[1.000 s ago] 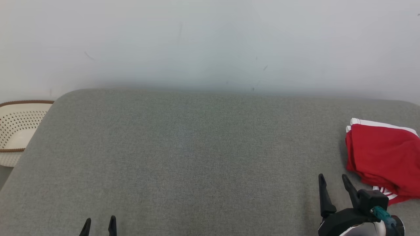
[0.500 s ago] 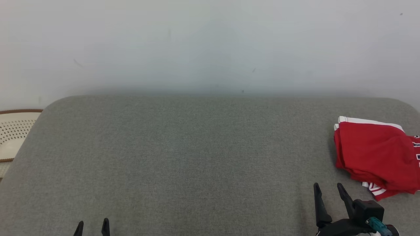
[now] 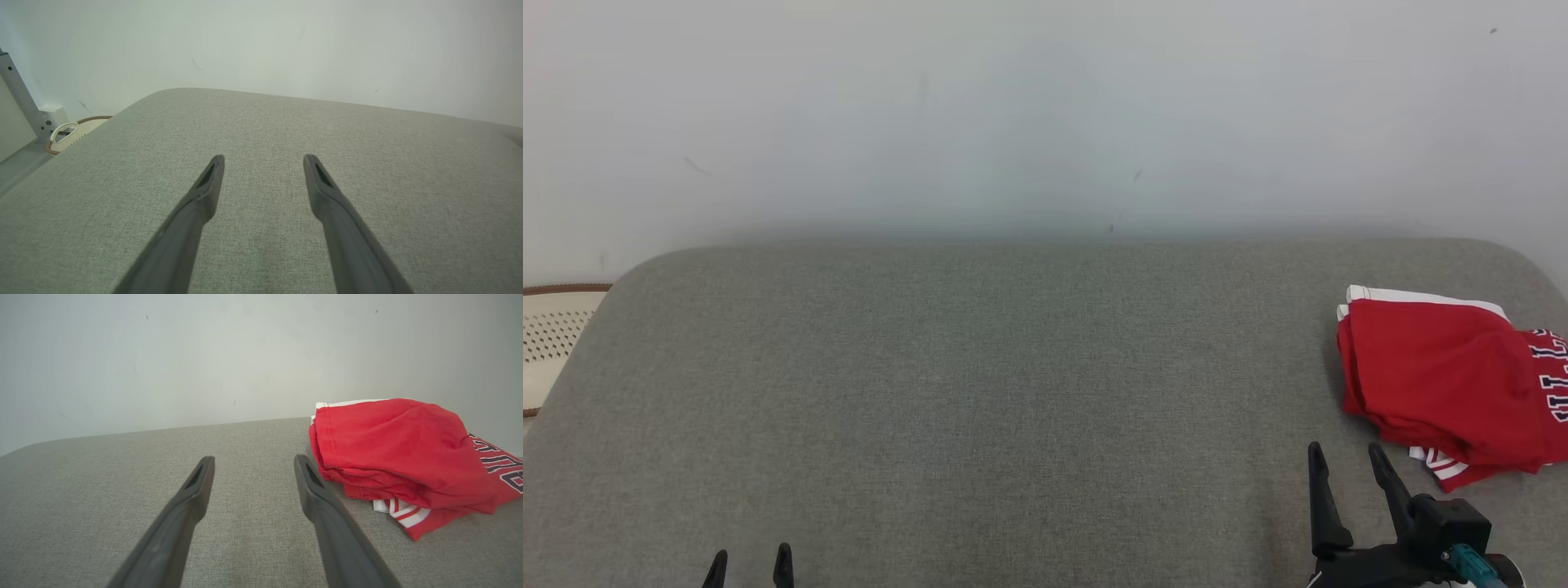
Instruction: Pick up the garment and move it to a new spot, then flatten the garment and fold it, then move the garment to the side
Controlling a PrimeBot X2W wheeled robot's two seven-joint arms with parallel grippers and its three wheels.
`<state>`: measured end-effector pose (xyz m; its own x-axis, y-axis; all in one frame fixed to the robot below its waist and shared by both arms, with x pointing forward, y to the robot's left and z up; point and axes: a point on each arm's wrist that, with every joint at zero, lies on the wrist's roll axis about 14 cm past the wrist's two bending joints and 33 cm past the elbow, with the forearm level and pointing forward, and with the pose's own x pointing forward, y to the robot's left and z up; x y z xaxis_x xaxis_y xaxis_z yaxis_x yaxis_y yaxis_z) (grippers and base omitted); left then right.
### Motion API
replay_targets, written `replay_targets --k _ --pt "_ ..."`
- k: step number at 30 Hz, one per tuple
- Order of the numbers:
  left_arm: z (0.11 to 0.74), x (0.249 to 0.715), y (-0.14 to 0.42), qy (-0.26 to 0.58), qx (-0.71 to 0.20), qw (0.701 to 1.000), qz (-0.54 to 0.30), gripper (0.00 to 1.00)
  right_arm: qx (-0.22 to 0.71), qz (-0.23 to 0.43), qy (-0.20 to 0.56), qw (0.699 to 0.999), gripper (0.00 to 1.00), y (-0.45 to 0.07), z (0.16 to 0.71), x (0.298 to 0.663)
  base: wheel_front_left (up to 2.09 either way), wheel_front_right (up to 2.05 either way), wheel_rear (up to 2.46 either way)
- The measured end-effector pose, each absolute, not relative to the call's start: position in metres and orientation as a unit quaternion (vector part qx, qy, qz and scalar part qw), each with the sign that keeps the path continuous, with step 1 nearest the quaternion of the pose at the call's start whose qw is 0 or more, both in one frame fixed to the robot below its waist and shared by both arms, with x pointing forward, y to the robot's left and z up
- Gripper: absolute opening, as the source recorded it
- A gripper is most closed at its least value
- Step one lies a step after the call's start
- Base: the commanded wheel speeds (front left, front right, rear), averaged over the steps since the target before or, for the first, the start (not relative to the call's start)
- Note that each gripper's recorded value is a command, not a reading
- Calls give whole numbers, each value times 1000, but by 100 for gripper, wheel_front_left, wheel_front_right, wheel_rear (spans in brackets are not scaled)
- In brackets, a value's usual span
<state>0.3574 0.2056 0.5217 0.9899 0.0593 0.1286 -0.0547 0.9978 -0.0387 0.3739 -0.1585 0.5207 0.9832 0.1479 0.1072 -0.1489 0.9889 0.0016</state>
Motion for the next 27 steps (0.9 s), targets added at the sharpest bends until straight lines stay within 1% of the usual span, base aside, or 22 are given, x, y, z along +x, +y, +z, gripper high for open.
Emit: replay_targets --k 7,14,27 --pt "524 358 202 -68 -7 997 24 100 8 77 -58 995 100 -155 523 371 0 0 0" --pt "523 360 199 -66 -5 998 18 100 1 78 -33 996 100 -156 507 368 0 0 0" --pt "520 363 196 -61 -6 998 14 100 -8 81 -19 996 100 -155 498 365 0 0 0"
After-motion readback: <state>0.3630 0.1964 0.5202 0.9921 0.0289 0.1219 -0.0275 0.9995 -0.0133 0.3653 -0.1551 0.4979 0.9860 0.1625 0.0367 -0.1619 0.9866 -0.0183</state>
